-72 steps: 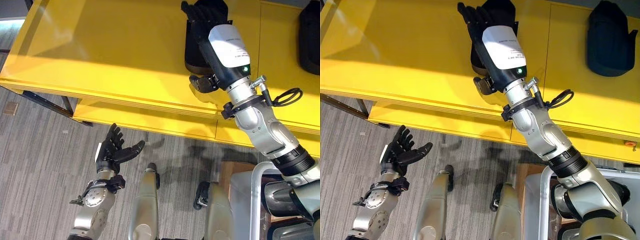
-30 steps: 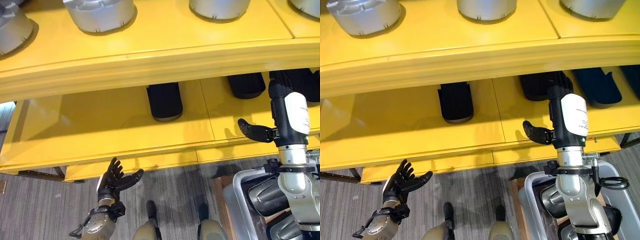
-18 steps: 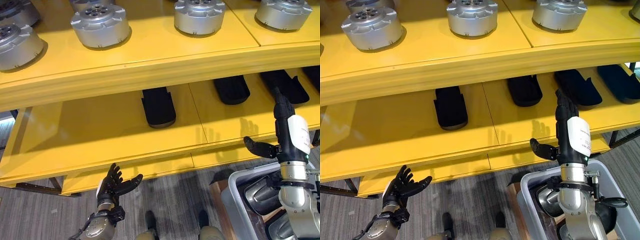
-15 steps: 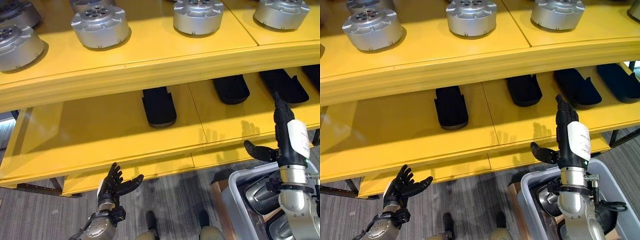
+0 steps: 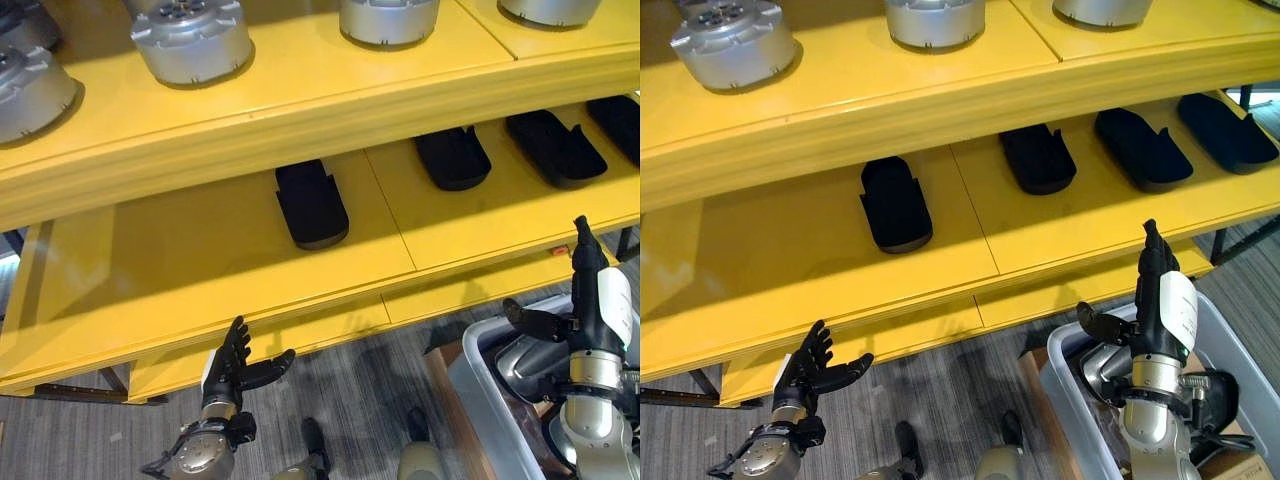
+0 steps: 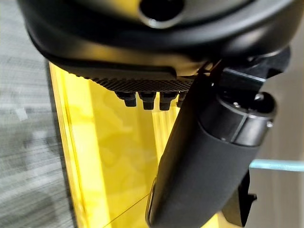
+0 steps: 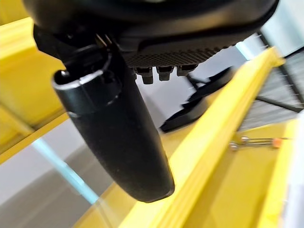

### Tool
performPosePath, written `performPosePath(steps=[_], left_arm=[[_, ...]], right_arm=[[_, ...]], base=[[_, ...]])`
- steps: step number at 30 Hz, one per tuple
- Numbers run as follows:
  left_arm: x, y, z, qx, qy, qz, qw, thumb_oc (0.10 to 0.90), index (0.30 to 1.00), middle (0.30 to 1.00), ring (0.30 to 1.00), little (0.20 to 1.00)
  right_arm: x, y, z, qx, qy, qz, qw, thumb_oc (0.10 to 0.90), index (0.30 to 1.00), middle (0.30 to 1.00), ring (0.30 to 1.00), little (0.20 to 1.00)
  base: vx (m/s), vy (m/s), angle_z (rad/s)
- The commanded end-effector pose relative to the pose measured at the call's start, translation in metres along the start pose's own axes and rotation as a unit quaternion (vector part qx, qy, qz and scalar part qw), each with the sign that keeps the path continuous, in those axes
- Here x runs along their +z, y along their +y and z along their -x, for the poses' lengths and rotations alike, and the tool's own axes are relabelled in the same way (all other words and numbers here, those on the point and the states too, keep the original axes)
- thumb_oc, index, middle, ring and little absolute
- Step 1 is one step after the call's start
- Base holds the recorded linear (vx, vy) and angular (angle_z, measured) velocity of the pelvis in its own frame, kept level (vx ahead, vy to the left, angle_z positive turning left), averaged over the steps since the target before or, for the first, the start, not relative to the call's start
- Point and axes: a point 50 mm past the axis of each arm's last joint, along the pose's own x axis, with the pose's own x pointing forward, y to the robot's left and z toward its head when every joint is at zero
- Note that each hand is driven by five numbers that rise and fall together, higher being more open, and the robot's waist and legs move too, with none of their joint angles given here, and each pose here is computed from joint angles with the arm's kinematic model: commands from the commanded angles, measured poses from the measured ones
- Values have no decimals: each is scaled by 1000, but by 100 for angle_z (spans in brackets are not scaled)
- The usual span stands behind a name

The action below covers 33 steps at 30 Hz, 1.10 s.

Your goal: Move parts from the plastic box to the shelf.

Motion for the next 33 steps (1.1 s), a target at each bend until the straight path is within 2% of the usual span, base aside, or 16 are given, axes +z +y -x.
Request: performPosePath(steps=[1,13,21,33], left_arm=[[103,-25,-29,-71,-228,8,971,900,1000,1000,1000,1000],[86,7,-17,1,-198,34,980,900,1000,1000,1000,1000],[79,2,-12,-13,-192,29,981,900,1000,1000,1000,1000],[72,-6,-13,-32,-177,37,983,900,1000,1000,1000,1000]], right_arm=[[30,-19,-26,-77,-94,-28,992,900,1000,1000,1000,1000],[37,-15,-35,-85,-103,-24,991,900,1000,1000,1000,1000],[24,-25,-17,-84,-79,-13,993,900,1000,1000,1000,1000],[23,-33,-11,-89,-89,1,992,900,1000,1000,1000,1000]], base=[[3,252,-61],[-28,-16,-109],[-19,-130,-65],[-40,-155,-10]])
